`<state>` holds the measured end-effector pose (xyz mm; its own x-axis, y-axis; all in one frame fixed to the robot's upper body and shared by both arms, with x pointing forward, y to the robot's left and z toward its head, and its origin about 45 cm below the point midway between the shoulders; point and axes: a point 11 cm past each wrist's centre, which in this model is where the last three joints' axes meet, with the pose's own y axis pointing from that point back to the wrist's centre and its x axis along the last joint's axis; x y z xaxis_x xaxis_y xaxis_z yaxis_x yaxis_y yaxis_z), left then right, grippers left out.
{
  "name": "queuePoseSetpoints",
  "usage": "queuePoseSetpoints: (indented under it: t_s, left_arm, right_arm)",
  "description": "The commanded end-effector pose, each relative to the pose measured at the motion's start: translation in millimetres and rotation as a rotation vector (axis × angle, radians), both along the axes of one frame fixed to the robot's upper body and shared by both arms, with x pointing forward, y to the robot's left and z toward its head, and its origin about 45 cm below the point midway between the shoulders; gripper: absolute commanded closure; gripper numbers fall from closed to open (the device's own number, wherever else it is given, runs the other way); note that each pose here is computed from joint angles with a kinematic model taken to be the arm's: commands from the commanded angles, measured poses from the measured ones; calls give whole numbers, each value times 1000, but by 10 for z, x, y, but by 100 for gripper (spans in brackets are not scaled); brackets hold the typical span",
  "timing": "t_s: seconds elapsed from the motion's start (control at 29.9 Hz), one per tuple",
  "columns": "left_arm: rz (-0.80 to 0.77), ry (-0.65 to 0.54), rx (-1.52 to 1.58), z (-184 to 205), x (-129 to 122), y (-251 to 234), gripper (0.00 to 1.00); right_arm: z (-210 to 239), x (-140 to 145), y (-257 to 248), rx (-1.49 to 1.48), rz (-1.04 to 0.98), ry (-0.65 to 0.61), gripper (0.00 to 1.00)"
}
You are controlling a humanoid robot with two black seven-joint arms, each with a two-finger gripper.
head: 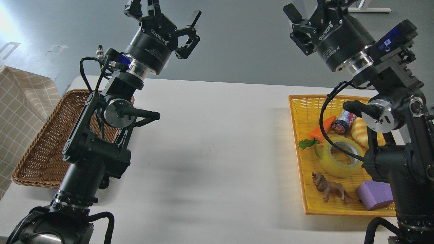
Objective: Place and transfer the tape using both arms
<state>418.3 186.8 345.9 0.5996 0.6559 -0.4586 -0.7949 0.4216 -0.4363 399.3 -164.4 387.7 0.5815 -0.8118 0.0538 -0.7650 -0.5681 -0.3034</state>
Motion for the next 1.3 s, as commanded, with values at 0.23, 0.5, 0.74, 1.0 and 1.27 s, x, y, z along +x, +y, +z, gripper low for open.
queuePoseSetpoints:
  t_s: [0.23,0.5,0.74,1.0,1.27]
  left_arm:
    - [1,1,-3,-4,-1,5,2]
    - [0,0,-3,-4,-2,4,2]
    - [3,1,-2,-3,0,10,2]
    - [5,9,-2,-42,-9,20,2]
    - [11,23,0,-93,-17,31,2]
  right_arm:
    - [7,-58,112,-16,32,-8,0]
    - [-19,-53,82,-12,23,-1,0]
    - [36,-50,120,-25,29,-15,0]
    - [92,-32,-383,-193,-62,-53,0]
    - [4,-74,-1100,-426,-196,-31,0]
